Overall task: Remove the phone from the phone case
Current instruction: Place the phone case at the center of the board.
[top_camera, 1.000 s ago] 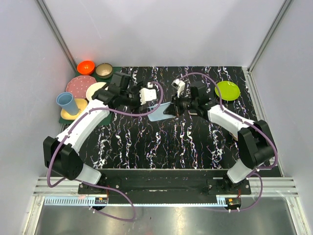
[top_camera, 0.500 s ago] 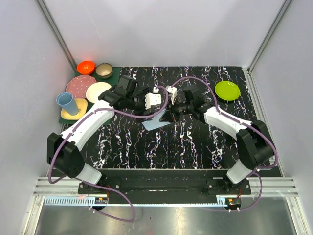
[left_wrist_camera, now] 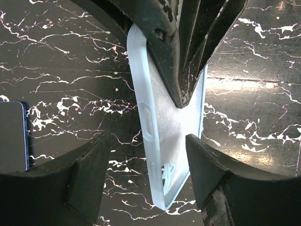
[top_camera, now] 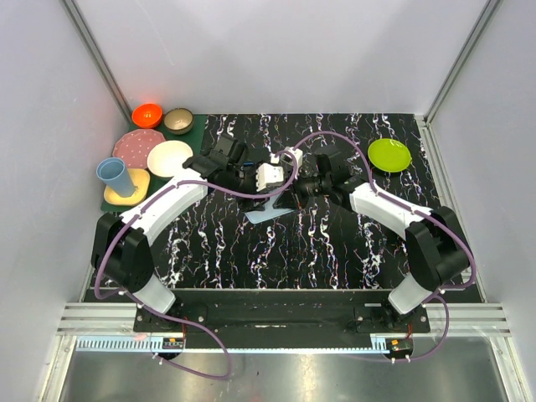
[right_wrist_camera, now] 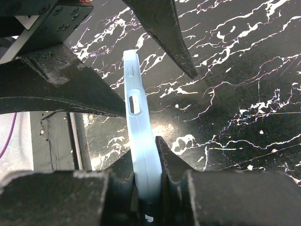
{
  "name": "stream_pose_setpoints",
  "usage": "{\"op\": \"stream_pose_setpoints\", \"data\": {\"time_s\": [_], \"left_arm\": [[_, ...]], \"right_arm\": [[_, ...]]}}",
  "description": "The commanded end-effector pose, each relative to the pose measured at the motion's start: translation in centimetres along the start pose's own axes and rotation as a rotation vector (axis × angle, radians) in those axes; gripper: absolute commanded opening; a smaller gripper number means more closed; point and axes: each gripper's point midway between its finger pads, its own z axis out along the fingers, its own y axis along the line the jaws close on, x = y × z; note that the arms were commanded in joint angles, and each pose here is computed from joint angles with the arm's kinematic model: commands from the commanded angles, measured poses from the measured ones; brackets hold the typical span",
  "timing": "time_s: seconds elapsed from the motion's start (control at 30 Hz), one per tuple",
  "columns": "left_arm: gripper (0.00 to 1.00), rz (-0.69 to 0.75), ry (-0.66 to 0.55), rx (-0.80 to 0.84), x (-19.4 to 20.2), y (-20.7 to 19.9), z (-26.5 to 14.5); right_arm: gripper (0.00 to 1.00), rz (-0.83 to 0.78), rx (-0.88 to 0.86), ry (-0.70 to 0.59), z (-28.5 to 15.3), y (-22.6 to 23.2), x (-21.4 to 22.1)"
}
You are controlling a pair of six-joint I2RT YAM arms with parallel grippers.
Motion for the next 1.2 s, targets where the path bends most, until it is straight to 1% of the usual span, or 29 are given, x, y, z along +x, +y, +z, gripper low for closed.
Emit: {"op": "stream_pose_setpoints", "data": {"time_s": [0.0,0.07,0.3,0.33,0.4,0.43,0.47,0.5,0.57,0.63,0.67,0.73,0.77,0.8,0.87,0.9,0.93,0.97,1.0,1.07,1.13,1.17], "left_arm": [[0.66,0.02,-0.064,0.003,-2.0,0.2,-0.3],[0.63,0.019,-0.068,0.006,-2.1,0.1,-0.3],[0.47,0.007,-0.058,0.031,-1.7,-0.3,0.4],[0.4,0.015,-0.057,0.035,-1.8,-0.3,0.4],[0.31,0.0,-0.037,0.06,-1.4,-0.6,0.6],[0.24,0.001,-0.034,0.065,-1.6,-0.6,0.6],[0.11,-0.007,-0.024,0.077,-1.4,-0.6,0.9],[0.09,-0.021,-0.011,0.087,-1.2,-0.8,0.9],[0.09,-0.037,0.0,0.091,-1.1,-0.7,1.1],[0.09,-0.057,0.006,0.092,-0.9,-0.7,1.3],[0.08,-0.065,0.008,0.093,-0.8,-0.7,1.3],[0.08,-0.086,0.011,0.098,-0.7,-0.9,1.5],[0.08,-0.1,0.013,0.104,-0.5,-1.1,1.6],[0.07,-0.105,0.013,0.093,-0.5,-0.8,1.7],[0.07,-0.134,0.022,0.087,0.0,-1.0,1.9],[0.07,-0.133,0.023,0.069,0.0,-0.6,2.0],[0.07,-0.155,0.031,0.063,0.4,-0.7,2.1],[0.07,-0.162,0.031,0.06,0.4,-0.7,2.2],[0.07,-0.168,0.039,0.039,0.7,-0.4,2.3],[0.07,-0.208,0.049,0.023,1.2,-0.2,2.6],[0.07,-0.242,0.061,-0.009,1.7,0.4,2.9],[0.07,-0.253,0.062,-0.023,1.8,0.6,3.1]], "right_arm": [[0.0,-0.08,-0.014,-0.055,-0.6,1.0,-2.1],[0.0,-0.079,-0.013,-0.054,-0.6,0.9,-2.1],[0.0,-0.085,-0.008,-0.052,-0.6,0.9,-2.0],[0.0,-0.083,-0.006,-0.049,-0.5,0.8,-1.9],[0.0,-0.086,-0.003,-0.051,-0.5,0.7,-2.0],[0.0,-0.087,0.002,-0.052,-0.6,0.6,-2.0],[0.0,-0.088,0.002,-0.05,-0.5,0.6,-1.9],[0.0,-0.088,0.008,-0.05,-0.5,0.5,-1.9],[0.12,-0.087,0.014,-0.053,-0.6,0.5,-2.1],[0.29,-0.085,0.031,-0.059,-0.7,0.3,-2.5],[0.44,-0.085,0.038,-0.063,-0.8,0.3,-2.8],[0.56,-0.09,0.069,-0.073,-1.1,-0.1,-3.5],[0.67,-0.093,0.079,-0.075,-1.2,-0.3,-3.6],[0.73,-0.093,0.091,-0.079,-1.4,-0.6,-3.7],[0.8,-0.093,0.11,-0.094,-2.1,-1.1,-4.2],[0.88,-0.091,0.119,-0.103,-2.4,-1.3,-4.5],[0.92,-0.087,0.135,-0.116,-3.0,-1.8,-4.9],[0.94,-0.075,0.145,-0.126,-3.4,-2.0,-5.1],[1.0,-0.074,0.153,-0.142,-3.7,-2.3,-5.5],[1.0,-0.034,0.187,-0.167,-5.0,-3.3,-5.8],[1.0,-0.049,0.212,-0.215,-6.0,-4.0,-6.9],[1.0,-0.01,0.229,-0.236,-6.7,-4.5,-7.2]]}}
